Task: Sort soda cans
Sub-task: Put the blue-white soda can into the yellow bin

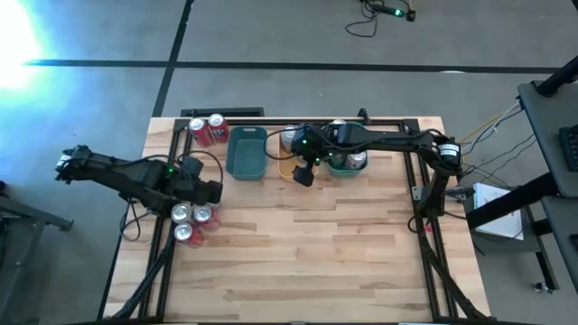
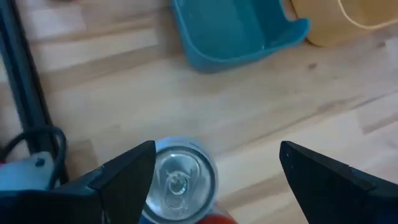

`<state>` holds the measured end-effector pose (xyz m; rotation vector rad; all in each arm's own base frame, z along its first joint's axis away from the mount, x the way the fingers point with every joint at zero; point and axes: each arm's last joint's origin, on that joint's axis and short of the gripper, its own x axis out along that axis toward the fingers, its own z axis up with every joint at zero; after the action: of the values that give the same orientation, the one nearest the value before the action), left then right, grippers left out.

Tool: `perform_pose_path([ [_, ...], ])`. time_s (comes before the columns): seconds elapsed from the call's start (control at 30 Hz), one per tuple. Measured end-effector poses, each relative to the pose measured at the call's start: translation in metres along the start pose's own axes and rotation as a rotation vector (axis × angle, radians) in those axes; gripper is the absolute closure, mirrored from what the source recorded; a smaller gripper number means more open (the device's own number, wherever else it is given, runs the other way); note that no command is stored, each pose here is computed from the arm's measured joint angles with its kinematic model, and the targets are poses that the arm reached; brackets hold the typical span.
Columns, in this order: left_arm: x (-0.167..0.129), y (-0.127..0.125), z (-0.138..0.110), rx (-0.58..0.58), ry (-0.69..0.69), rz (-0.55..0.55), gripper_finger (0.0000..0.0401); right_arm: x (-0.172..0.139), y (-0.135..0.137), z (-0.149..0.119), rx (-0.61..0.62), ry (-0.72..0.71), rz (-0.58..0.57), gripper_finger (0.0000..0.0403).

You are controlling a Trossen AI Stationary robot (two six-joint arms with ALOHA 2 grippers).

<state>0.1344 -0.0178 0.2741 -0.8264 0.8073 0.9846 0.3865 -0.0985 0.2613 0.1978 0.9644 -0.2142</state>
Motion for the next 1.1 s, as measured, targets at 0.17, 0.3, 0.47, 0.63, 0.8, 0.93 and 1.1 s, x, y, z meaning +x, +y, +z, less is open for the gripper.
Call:
perform_pose_path([
  [0.17, 0.003, 0.010, -0.003, 0.002, 0.039, 0.135, 0.0062, 0.000, 0.000, 0.000, 0.006, 0.000, 0.000, 0.0053],
  [0.3, 0.005, 0.009, -0.005, -0.020, 0.062, 0.120, 0.0058, 0.000, 0.000, 0.000, 0.014, 0.000, 0.000, 0.0053],
  [0.47, 0.009, 0.004, -0.006, -0.028, 0.063, 0.113, 0.0057, 0.000, 0.000, 0.000, 0.016, 0.000, -0.001, 0.0053],
  [0.63, 0.019, 0.002, -0.011, -0.021, 0.099, 0.166, 0.0057, 0.000, 0.000, 0.000, 0.017, -0.001, -0.007, 0.0053],
  [0.8, 0.025, -0.002, -0.013, -0.002, 0.104, 0.197, 0.0057, 0.000, 0.000, 0.000, 0.032, -0.001, -0.007, 0.0055],
  [0.93, 0.030, -0.002, -0.015, -0.003, 0.103, 0.190, 0.0057, 0.000, 0.000, 0.000, 0.032, -0.001, -0.007, 0.0055],
  [1.1, 0.052, 0.002, -0.028, -0.022, 0.161, 0.151, 0.0057, 0.000, 0.000, 0.000, 0.041, -0.001, -0.007, 0.0055],
])
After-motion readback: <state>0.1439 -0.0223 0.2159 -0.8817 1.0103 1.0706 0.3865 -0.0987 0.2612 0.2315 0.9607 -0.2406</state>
